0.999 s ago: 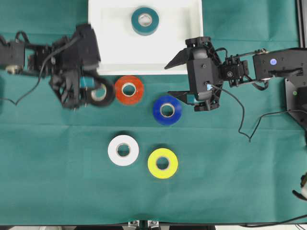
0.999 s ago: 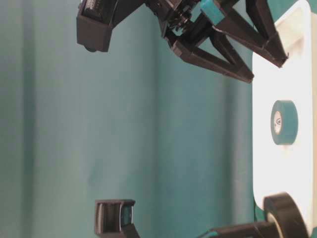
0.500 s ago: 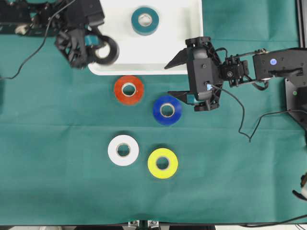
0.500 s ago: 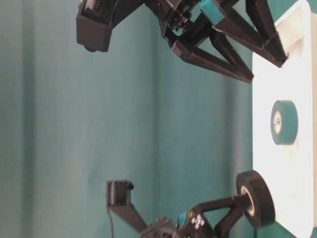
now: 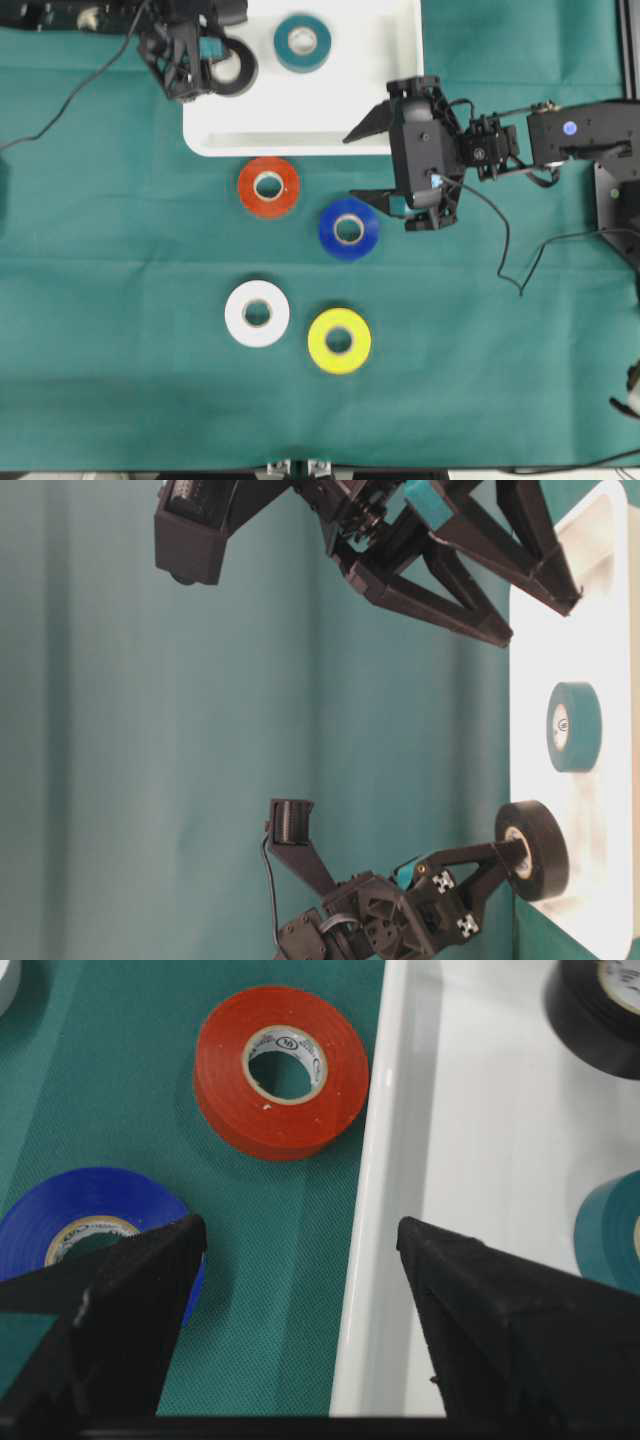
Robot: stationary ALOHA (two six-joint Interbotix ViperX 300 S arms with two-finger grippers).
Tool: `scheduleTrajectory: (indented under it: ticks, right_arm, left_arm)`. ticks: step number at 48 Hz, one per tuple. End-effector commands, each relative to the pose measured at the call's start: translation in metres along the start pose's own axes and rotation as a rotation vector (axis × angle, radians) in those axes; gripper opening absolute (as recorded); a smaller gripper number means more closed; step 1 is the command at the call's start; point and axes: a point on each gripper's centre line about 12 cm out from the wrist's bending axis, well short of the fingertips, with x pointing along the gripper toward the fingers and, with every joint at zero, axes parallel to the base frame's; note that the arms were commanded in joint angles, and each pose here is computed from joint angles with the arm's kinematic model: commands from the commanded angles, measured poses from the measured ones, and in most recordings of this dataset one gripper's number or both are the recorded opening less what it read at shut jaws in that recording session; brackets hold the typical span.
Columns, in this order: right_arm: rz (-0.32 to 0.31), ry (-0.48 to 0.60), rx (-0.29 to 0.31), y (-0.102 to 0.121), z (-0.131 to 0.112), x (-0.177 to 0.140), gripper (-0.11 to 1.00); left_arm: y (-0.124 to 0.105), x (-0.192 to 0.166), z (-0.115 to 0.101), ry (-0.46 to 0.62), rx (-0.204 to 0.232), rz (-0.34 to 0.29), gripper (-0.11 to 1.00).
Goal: Put the tape alternately from left to right into the white case.
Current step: 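Carry the black tape with the left gripper into the tray beside the teal, then open the left gripper and pull it back out of the tray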
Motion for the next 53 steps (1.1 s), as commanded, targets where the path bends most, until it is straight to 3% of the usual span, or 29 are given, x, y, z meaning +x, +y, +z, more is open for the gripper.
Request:
scheduleTrajectory:
  ticks: [1, 36, 42, 50, 53]
  right_arm:
    - [0.001, -0.031, -0.002, 0.000, 0.010, -0.002, 0.84]
    - [0.000, -0.029, -0.002, 0.000, 0.010, -0.002, 0.84]
    - [-0.001, -0.031, -0.002, 0.000, 0.011, -0.002, 0.84]
    - [0.000, -0.028, 0.001, 0.000, 0.009, -0.002, 0.84]
    - [0.000, -0.028, 0.001, 0.000, 0.009, -0.002, 0.84]
  left_arm:
    - [0.012, -0.005, 0.014, -0.043, -0.003, 0.025, -0.04]
    - [0.029, 0.005, 0.012, -0.021, -0.027, 0.044, -0.03]
    - [0.033, 0.004, 0.014, -0.033, -0.036, 0.055, 0.14]
    - [0.038, 0.000, 0.015, -0.053, -0.042, 0.068, 0.59]
    - [0.038, -0.001, 0.015, -0.054, -0.042, 0.068, 0.60]
